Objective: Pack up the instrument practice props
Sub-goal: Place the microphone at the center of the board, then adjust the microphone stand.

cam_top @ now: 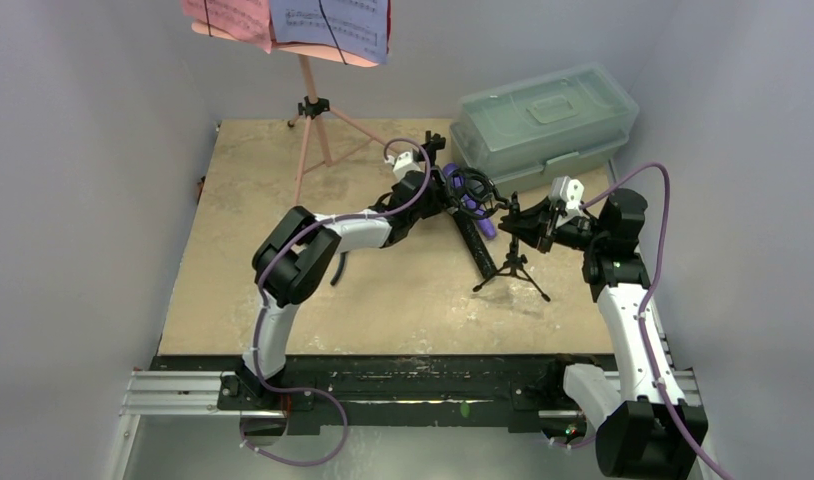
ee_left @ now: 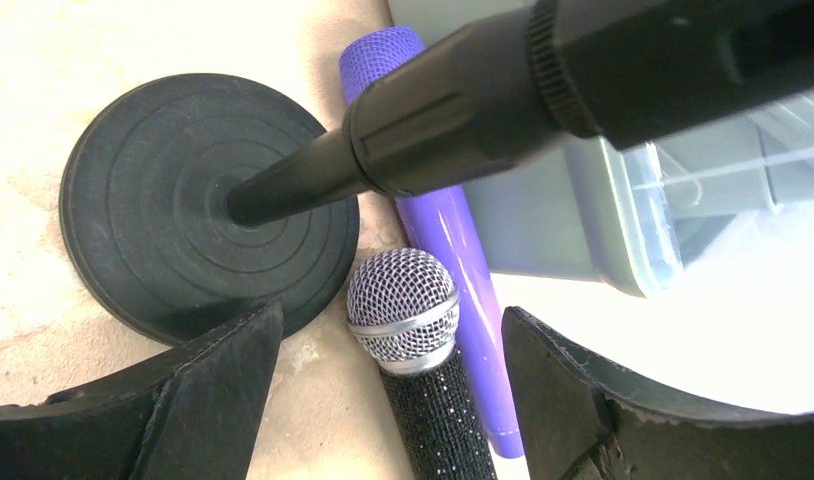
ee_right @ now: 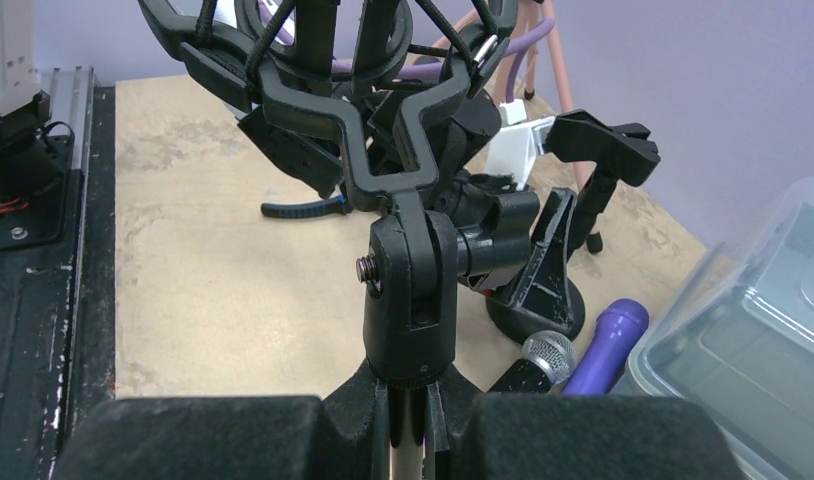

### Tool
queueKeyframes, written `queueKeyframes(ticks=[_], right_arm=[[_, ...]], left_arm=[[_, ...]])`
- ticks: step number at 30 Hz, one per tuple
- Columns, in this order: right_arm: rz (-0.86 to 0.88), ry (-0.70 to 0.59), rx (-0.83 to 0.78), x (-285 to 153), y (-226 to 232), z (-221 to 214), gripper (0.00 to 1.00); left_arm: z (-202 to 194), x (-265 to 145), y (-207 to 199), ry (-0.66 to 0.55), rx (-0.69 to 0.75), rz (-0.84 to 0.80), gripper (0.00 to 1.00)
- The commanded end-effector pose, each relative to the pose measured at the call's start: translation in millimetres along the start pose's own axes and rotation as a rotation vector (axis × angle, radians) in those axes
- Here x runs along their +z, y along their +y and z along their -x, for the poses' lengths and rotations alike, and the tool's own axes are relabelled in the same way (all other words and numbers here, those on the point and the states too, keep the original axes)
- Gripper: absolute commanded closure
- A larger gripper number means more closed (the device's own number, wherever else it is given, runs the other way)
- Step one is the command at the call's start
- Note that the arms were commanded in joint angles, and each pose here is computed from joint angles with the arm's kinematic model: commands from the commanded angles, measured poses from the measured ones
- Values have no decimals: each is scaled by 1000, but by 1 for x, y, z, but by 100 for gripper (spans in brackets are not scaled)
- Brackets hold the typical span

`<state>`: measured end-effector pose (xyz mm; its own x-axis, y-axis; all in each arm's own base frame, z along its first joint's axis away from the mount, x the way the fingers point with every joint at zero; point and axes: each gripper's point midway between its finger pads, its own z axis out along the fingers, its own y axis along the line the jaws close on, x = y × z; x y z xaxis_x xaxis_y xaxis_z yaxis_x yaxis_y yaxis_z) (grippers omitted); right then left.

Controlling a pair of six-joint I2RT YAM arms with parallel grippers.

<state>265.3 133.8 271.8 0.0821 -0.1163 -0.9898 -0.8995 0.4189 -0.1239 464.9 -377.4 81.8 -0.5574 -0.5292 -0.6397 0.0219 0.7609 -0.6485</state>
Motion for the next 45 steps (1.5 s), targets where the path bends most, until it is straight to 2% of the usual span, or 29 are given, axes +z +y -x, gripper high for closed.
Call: queueKeyframes(ticks=[1, 9, 16, 21, 28, 32, 37, 40, 45], right_arm=[[14, -32, -92, -2, -1, 23, 100], [18, -31, -107, -3, -1, 22, 100], [36, -40, -116, -6, 3, 25, 100], [60, -49, -105, -7, 7, 27, 100], [123, -75, -75, -11, 24, 39, 100], [175, -85, -85, -14, 38, 51, 100], [331, -136, -73, -21, 70, 61, 100], [352, -162, -107, -21, 79, 63, 100], [458, -164, -53, -8, 94, 55, 100]], left_arm=[[25, -26, -33, -36, 47, -112, 21], [12, -66, -51, 15, 178, -331, 22], [1, -137, -67, 22, 294, -617, 20], [-3, -197, -69, -44, 343, -782, 16], [-37, -254, -69, -73, 493, -877, 11], [-38, -279, -70, -122, 559, -908, 9], [-26, -301, -62, -188, 527, -924, 1], [-10, -317, -63, -271, 427, -956, 0], [-19, -320, -75, -252, 470, -1039, 2]])
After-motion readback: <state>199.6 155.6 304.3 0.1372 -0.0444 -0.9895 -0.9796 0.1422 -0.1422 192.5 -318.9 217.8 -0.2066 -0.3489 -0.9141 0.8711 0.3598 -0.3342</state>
